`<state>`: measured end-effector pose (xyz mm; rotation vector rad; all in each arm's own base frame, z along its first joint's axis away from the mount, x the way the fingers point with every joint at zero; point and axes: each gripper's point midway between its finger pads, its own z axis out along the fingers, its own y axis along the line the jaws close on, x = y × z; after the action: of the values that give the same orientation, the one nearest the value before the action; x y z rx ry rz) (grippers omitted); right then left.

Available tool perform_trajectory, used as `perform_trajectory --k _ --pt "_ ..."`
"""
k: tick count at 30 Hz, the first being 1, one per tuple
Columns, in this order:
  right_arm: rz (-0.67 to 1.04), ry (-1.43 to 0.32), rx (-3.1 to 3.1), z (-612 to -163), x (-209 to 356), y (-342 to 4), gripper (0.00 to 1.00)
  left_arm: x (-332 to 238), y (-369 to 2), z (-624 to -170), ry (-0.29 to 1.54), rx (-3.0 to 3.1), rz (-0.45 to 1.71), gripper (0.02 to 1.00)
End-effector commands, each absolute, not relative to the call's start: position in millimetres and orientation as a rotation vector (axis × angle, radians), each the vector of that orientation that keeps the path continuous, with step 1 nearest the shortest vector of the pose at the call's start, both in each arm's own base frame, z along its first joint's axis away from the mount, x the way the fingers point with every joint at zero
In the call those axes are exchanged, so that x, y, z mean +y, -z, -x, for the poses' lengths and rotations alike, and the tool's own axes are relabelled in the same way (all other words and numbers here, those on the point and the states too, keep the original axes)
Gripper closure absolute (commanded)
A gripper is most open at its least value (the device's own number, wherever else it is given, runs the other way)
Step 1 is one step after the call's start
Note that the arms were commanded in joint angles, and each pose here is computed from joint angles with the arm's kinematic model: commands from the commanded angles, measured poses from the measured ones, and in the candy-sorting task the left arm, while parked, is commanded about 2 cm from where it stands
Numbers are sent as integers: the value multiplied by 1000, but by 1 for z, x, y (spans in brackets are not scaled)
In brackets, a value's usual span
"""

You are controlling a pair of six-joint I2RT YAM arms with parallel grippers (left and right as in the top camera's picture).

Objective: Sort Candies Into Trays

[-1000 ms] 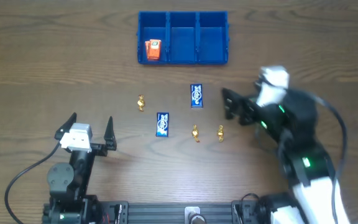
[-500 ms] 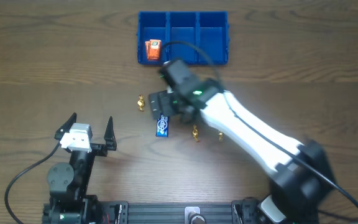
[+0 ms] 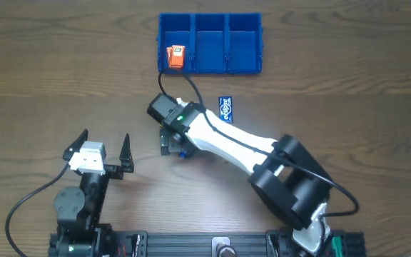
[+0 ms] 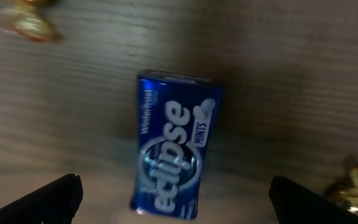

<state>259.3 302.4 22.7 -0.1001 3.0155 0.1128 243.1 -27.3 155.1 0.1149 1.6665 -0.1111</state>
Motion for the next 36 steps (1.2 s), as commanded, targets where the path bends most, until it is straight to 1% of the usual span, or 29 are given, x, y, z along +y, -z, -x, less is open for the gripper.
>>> perform_trajectory --k 1,5,7,9,10,13,15,16,18,24,27,30,33,36 --pt "-40 -39 3009 -265 301 -8 5 -30 -139 -242 124 1712 -128 20" --pt "-40 -27 3013 -266 302 -2 31 -30 -139 -242 124 1712 -128 23" --pt "-46 -20 3012 -267 302 -1 66 -30 -139 -242 124 1712 -128 23" --pt "-44 -27 3008 -268 305 -1 123 -30 -139 -242 125 1712 -127 20" --pt "-43 -34 3003 -269 306 -1 163 -30 -139 -242 125 1712 -127 20" --pt "-32 -53 2990 -270 312 -4 349 -30 -139 -242 125 1712 -127 23" --pt "-31 -57 2988 -271 313 -4 426 -30 -139 -242 124 1712 -128 20" --pt "-31 -56 2988 -271 313 -4 503 -30 -139 -242 125 1712 -127 23" --pt "-30 -57 2988 -271 313 -4 579 -30 -139 -242 124 1712 -128 20" --pt "-31 -53 2985 -271 312 -4 641 -30 -139 -242 124 1712 -128 20" --pt "-32 -37 2977 -272 310 -4 730 -30 -139 -242 125 1712 -127 20" --pt "-26 -34 2953 -277 310 -10 755 -30 -139 -242 124 1712 -128 20" --pt "4 -48 2898 -286 310 -32 772 -30 -139 -242 124 1712 -128 20" --pt "34 -37 2803 -304 301 -76 803 -30 -139 -242 124 1712 -128 20"
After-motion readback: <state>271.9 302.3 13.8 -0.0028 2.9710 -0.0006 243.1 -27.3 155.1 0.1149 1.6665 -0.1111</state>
